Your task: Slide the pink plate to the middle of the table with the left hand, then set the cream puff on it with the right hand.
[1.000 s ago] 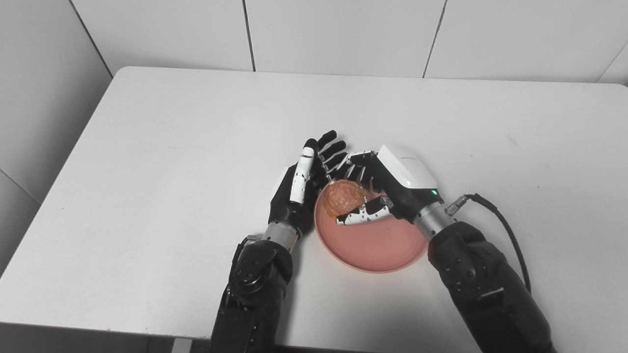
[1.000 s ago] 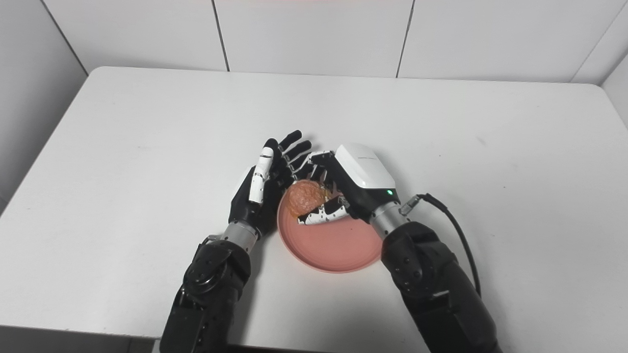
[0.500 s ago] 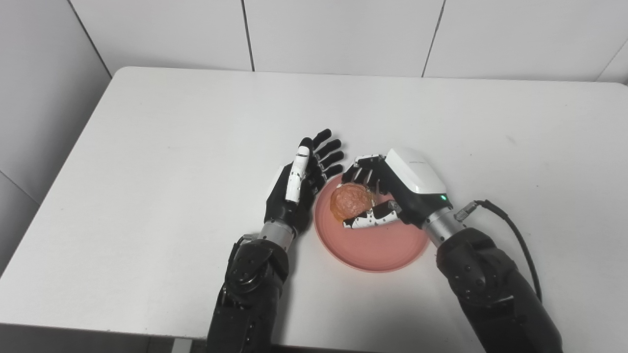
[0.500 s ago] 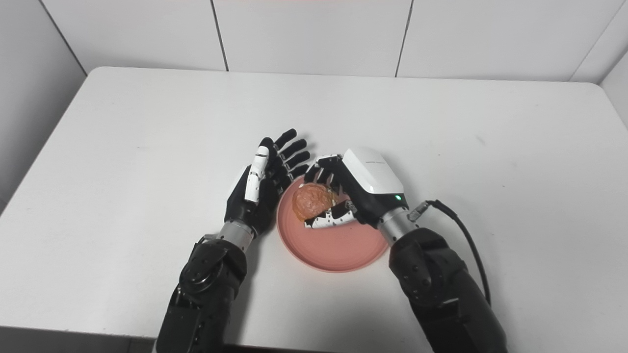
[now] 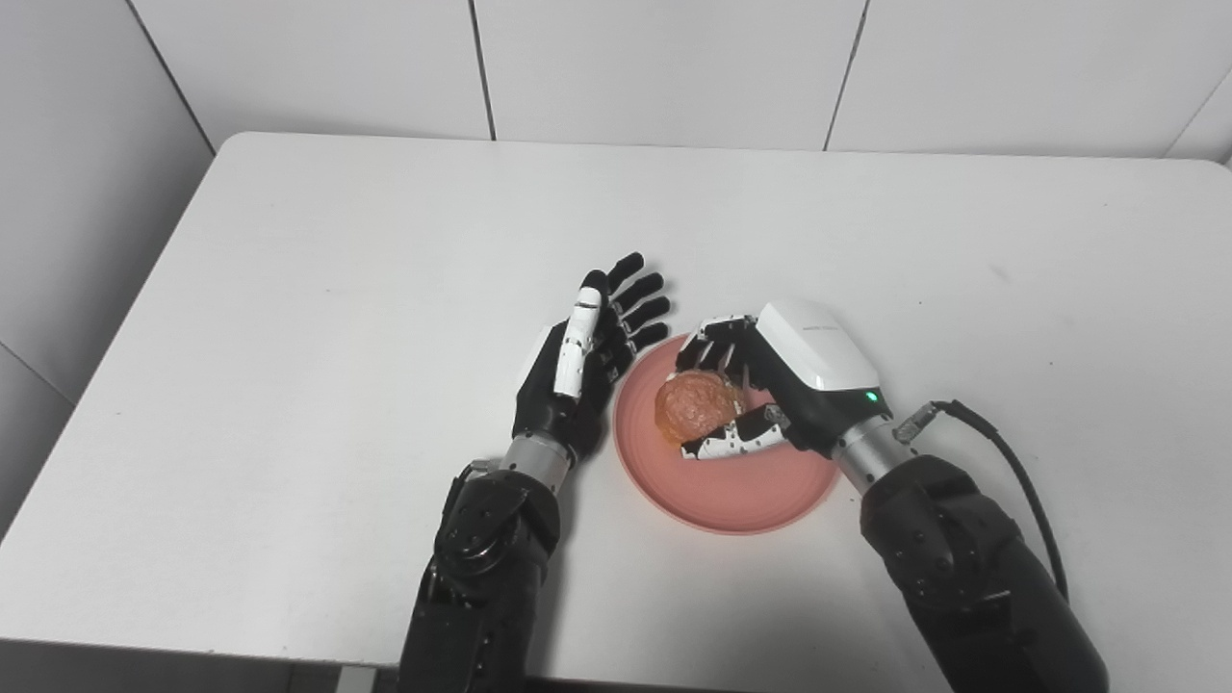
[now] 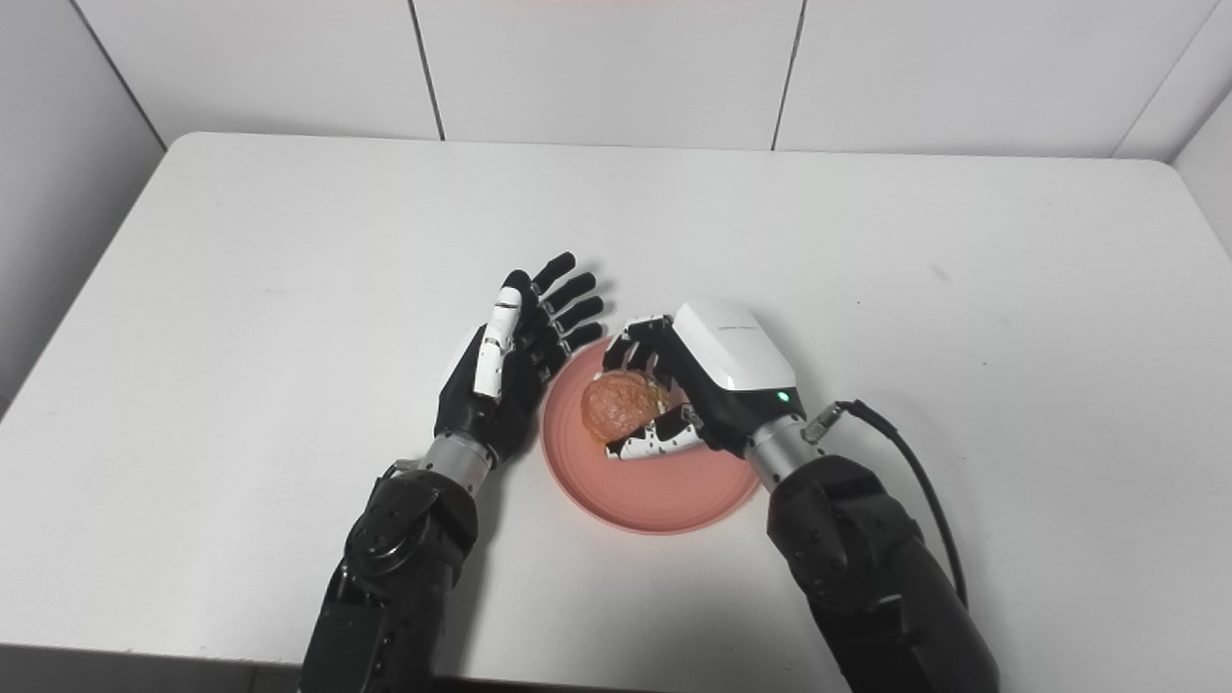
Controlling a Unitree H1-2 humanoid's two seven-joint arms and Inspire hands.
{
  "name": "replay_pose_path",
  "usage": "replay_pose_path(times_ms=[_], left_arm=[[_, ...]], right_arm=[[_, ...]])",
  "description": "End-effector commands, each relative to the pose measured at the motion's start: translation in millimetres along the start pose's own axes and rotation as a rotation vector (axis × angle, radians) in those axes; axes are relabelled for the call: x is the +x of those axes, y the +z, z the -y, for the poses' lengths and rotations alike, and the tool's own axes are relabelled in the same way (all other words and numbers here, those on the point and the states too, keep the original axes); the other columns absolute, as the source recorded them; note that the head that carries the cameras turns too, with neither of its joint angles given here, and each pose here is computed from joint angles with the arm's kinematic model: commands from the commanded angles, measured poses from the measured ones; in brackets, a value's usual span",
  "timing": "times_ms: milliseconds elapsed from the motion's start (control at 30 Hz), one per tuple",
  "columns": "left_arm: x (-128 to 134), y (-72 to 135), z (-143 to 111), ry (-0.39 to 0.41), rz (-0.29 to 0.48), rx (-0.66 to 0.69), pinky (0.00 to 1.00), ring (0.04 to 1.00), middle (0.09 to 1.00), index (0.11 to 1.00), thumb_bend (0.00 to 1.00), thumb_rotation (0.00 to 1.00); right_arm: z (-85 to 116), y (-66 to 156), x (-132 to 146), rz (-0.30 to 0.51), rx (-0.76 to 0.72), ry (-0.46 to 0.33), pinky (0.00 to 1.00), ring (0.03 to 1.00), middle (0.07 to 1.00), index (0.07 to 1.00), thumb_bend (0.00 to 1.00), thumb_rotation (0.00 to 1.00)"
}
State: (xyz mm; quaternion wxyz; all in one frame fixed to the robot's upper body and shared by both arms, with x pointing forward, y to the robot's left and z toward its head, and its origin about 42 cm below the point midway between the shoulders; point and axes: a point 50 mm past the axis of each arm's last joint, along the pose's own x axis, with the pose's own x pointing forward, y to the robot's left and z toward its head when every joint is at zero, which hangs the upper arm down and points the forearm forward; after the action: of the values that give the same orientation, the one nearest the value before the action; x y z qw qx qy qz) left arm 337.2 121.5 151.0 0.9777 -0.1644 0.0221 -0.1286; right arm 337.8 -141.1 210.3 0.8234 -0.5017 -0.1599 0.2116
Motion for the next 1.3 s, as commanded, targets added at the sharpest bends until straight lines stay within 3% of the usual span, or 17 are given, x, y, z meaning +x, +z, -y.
replay_pose_path(times_ms=[0, 567, 867, 900, 967, 1067, 1267], left_arm=[[-5, -8, -8, 0.025, -0.056, -0.002, 0.84, 0.852, 0.874, 0.871, 0.45, 1.0], [-5, -8, -9, 0.021, -0.056, 0.0, 0.84, 0.853, 0.87, 0.87, 0.44, 1.0], [-5, -8, -10, 0.017, -0.055, -0.002, 0.85, 0.856, 0.872, 0.872, 0.44, 1.0], [-5, -8, -10, 0.018, -0.055, -0.002, 0.85, 0.856, 0.871, 0.871, 0.44, 1.0], [-5, -8, -10, 0.022, -0.055, 0.0, 0.85, 0.855, 0.869, 0.87, 0.44, 1.0], [-4, -8, -10, 0.022, -0.056, 0.001, 0.85, 0.857, 0.869, 0.87, 0.44, 1.0], [-4, -8, -11, 0.023, -0.057, 0.0, 0.85, 0.852, 0.863, 0.865, 0.44, 1.0]], right_arm=[[7, 5, 3, 0.024, -0.03, -0.035, 0.33, 0.404, 0.481, 0.489, 0.5, 0.13], [-2, 2, 1, -0.004, -0.082, 0.006, 0.31, 0.388, 0.462, 0.489, 0.51, 0.13], [0, 2, -1, -0.005, -0.086, 0.01, 0.44, 0.524, 0.581, 0.492, 0.52, 0.15], [1, 3, -1, -0.004, -0.086, 0.012, 0.45, 0.54, 0.599, 0.582, 0.65, 0.22], [2, 4, -2, -0.006, -0.081, 0.017, 0.48, 0.572, 0.638, 0.679, 0.77, 0.32], [5, 6, -3, -0.006, -0.068, 0.031, 0.48, 0.605, 0.695, 0.785, 0.88, 0.47], [13, 9, -6, 0.01, -0.037, 0.037, 0.57, 0.715, 0.809, 0.892, 0.97, 0.61]])
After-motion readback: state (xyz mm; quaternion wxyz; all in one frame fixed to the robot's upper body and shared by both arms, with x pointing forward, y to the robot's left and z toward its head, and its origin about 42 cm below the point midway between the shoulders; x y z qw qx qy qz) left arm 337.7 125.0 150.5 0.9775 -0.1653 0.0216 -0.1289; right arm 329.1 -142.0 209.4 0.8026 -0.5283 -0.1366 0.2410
